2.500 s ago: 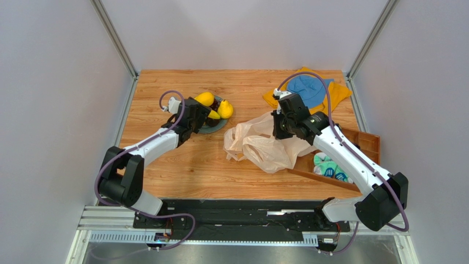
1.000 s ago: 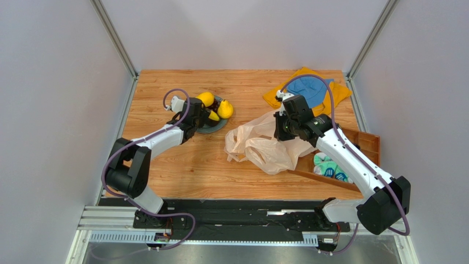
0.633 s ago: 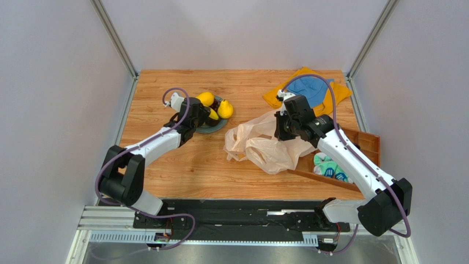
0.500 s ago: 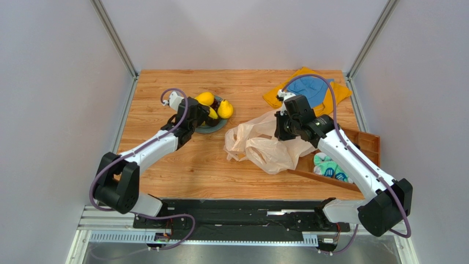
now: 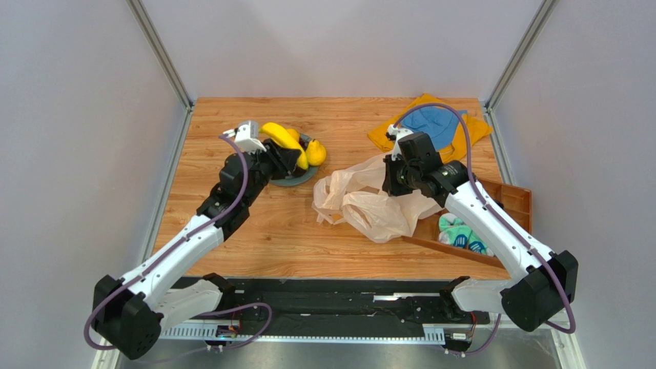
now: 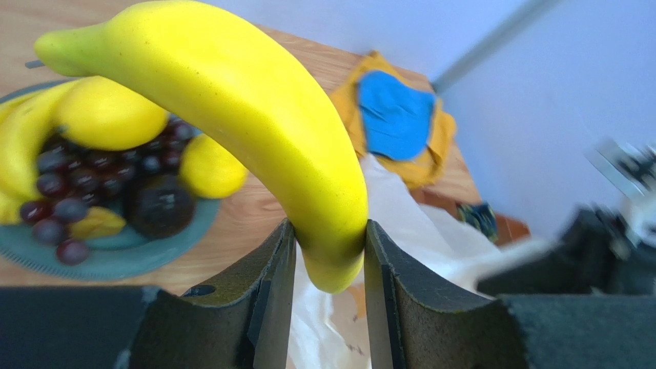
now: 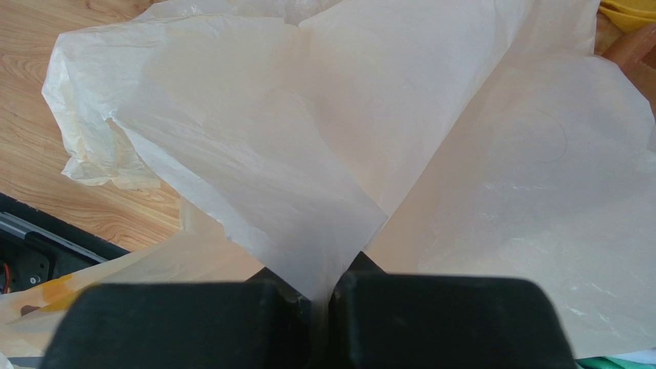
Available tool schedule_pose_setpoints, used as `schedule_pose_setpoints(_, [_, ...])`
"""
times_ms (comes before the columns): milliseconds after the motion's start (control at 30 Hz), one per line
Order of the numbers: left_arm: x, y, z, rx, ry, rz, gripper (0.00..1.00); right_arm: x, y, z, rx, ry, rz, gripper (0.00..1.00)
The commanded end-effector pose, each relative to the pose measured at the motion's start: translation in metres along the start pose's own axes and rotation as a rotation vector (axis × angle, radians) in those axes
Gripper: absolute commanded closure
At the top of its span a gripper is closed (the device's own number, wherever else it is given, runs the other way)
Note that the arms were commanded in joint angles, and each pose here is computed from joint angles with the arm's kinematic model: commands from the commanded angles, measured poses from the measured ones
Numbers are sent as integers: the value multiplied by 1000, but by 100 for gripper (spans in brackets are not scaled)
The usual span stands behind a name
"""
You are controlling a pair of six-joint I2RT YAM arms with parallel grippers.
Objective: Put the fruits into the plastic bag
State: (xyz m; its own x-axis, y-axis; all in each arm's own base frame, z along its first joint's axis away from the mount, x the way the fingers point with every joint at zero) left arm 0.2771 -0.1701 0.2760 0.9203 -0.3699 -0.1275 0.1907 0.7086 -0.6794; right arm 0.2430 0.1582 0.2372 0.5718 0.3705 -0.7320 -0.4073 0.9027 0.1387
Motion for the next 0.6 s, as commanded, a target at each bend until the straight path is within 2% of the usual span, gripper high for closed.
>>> schedule_pose_setpoints(0, [-34, -55, -1, 339, 63, -367, 81, -12, 3, 24, -33, -107, 21, 100])
schedule_pose_setpoints(67, [-50, -75, -14, 428, 112, -528, 79, -13, 4, 28, -36, -112, 23, 100])
schedule_pose_setpoints(133, [-66, -88, -27, 450, 192, -695, 79, -16, 5, 30, -38, -117, 28, 100])
schedule_pose_setpoints(200, [-73, -93, -33, 432, 250, -762, 81, -17, 5, 31, -39, -121, 30, 100])
schedule_pose_setpoints(300, [-93, -99, -47, 412, 399, -914, 85, -20, 4, 31, -40, -125, 26, 100])
schedule_pose_setpoints(567, [-112, -88, -78, 360, 761, -1007, 90, -27, 4, 31, -63, -132, 31, 100])
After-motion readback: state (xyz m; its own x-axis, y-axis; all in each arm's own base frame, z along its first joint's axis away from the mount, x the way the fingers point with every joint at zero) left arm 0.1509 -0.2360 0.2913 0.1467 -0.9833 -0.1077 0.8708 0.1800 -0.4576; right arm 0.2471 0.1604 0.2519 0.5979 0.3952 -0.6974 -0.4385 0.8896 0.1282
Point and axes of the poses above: each gripper's point midway between its finger pads, its own x axis out along the fingers, its own y axis along the line the jaws close on, z = x × y, the point moved 6 cm from there along -x, back along the fingers, and after that the axes turned 7 degrees about -x, right-handed, at the moved point
